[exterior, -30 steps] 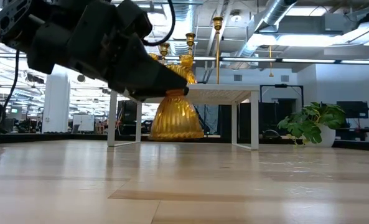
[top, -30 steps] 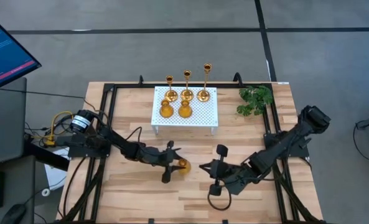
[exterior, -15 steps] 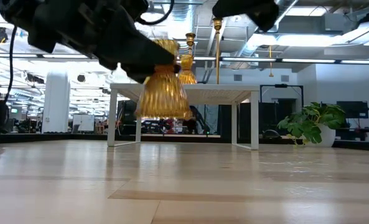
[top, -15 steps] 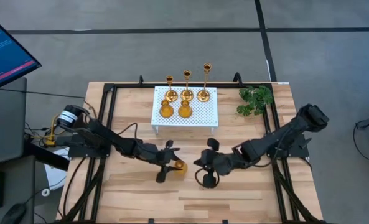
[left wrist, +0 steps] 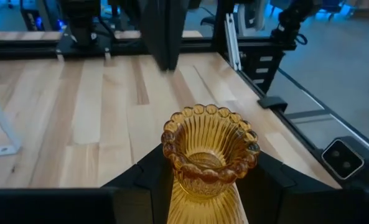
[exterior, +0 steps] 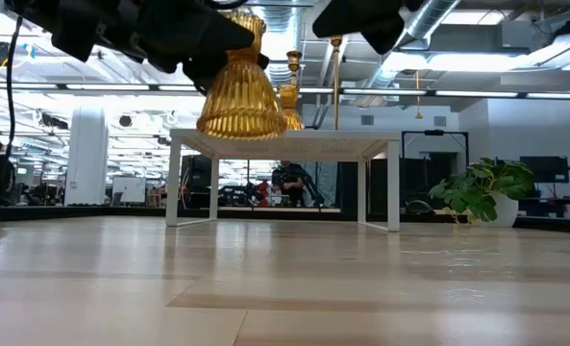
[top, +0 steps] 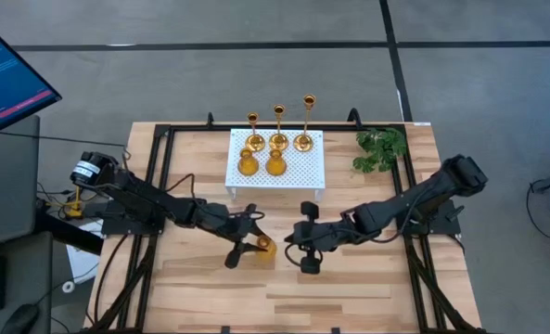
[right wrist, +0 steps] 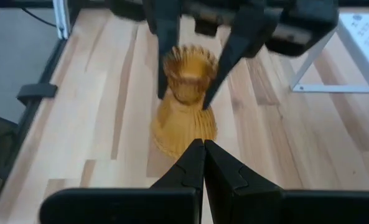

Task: Pick & Place candle stick holders
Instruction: Put the yellow glass candle holder on the shelf aligned with the other yellow glass candle holders

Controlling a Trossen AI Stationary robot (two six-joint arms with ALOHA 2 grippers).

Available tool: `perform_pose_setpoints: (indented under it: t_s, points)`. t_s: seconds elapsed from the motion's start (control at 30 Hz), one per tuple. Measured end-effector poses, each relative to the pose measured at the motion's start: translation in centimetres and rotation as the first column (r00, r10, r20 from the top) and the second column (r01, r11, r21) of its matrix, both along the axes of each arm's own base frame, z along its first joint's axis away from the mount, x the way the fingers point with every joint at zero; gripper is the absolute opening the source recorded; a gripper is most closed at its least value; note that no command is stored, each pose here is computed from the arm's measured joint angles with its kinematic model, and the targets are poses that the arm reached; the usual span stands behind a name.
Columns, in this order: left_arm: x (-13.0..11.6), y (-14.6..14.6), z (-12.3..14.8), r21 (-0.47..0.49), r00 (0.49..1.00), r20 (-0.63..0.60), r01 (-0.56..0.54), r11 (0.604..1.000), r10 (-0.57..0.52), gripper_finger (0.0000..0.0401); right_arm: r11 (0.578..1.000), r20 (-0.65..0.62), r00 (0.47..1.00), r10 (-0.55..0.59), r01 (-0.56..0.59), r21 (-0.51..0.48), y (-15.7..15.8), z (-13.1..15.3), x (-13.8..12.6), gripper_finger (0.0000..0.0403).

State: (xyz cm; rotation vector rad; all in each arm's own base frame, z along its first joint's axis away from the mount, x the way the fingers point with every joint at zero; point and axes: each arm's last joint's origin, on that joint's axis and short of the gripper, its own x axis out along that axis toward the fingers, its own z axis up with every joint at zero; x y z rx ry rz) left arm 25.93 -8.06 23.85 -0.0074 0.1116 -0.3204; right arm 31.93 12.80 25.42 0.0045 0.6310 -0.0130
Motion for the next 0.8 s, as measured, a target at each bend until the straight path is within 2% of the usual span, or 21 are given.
perform_pose_setpoints:
  t_s: [0.1, 0.23, 0.33, 0.43, 0.63, 0.8]
  points:
    - [0.0, 0.0, 0.0, 0.001, 1.0, -0.005, 0.006, 1.0, -0.006, 0.0145, 1.0, -0.009, 1.0, 0.014, -0.014, -0.022, 0.1, -0.3, 0.1, 0.0]
    - [-0.1, 0.0, -0.3, 0.0, 0.998, -0.031, 0.052, 0.999, -0.052, 0.0145, 0.99, 0.033, 0.995, 0.096, -0.092, -0.105, 0.7, -0.4, 0.6, 0.0]
    - [-0.1, 0.0, -0.3, -0.007, 0.998, -0.038, 0.054, 0.999, -0.054, 0.0145, 0.954, 0.042, 0.978, 0.206, -0.191, -0.233, 1.5, -0.8, 1.0, 0.0]
    - [0.0, 0.1, -0.5, -0.021, 0.997, -0.056, 0.046, 0.999, -0.047, 0.0145, 0.912, 0.054, 0.961, 0.273, -0.24, -0.333, 2.4, -0.8, 2.4, 0.0]
    - [0.0, 0.6, -0.9, -0.061, 0.993, -0.118, 0.016, 0.998, -0.023, 0.0145, 0.855, -0.009, 0.967, 0.255, -0.23, -0.465, 3.2, -1.5, 4.5, 0.0]
    - [0.0, 0.5, -1.0, -0.072, 0.99, -0.136, 0.032, 0.997, -0.041, 0.0145, 0.851, -0.054, 0.968, 0.245, -0.241, -0.466, 3.6, -2.2, 5.5, 0.0016]
